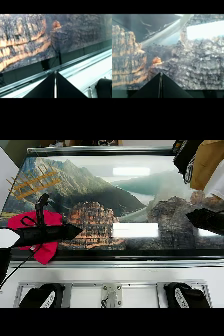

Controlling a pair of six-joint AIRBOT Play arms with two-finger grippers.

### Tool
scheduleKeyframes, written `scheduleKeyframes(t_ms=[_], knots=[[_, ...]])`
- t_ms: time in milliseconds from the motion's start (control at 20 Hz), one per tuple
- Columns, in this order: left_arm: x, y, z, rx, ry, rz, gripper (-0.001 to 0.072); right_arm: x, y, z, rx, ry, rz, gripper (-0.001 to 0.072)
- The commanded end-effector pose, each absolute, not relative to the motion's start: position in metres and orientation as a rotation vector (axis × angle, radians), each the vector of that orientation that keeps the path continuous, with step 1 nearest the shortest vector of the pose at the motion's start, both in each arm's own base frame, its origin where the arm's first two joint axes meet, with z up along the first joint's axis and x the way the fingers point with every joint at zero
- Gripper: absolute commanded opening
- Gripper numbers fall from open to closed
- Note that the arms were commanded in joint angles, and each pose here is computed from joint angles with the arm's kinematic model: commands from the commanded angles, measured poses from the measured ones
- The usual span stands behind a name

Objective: Fold the clothes and pants, and hang the long-sleeved shirts on hangers.

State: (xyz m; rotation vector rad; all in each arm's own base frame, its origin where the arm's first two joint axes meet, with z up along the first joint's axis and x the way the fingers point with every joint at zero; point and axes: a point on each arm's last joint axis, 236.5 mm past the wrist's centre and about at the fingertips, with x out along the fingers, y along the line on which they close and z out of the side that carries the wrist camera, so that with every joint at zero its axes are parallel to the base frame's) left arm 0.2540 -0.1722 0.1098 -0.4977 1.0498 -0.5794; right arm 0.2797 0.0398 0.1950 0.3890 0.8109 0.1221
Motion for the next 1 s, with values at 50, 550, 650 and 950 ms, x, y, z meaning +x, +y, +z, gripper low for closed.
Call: scheduleKeyframes(t_ms=[50,550,650,950], knots=[[0.253,-0.172,0.108,-0.498,1.055,-0.578,0.0007,0.279,0.04,0.194,0.39,0.813,0.123,0.0019],[0.272,-0.167,0.116,-0.502,0.971,-0.546,0.003,0.279,0.04,0.194,0.39,0.813,0.123,0.0019],[0.293,-0.146,0.121,-0.344,0.865,-0.503,0.0707,0.279,0.04,0.194,0.39,0.813,0.123,0.0019],[0.369,-0.005,0.092,0.247,0.907,-0.034,0.0698,0.279,0.04,0.194,0.39,0.813,0.123,0.0019]])
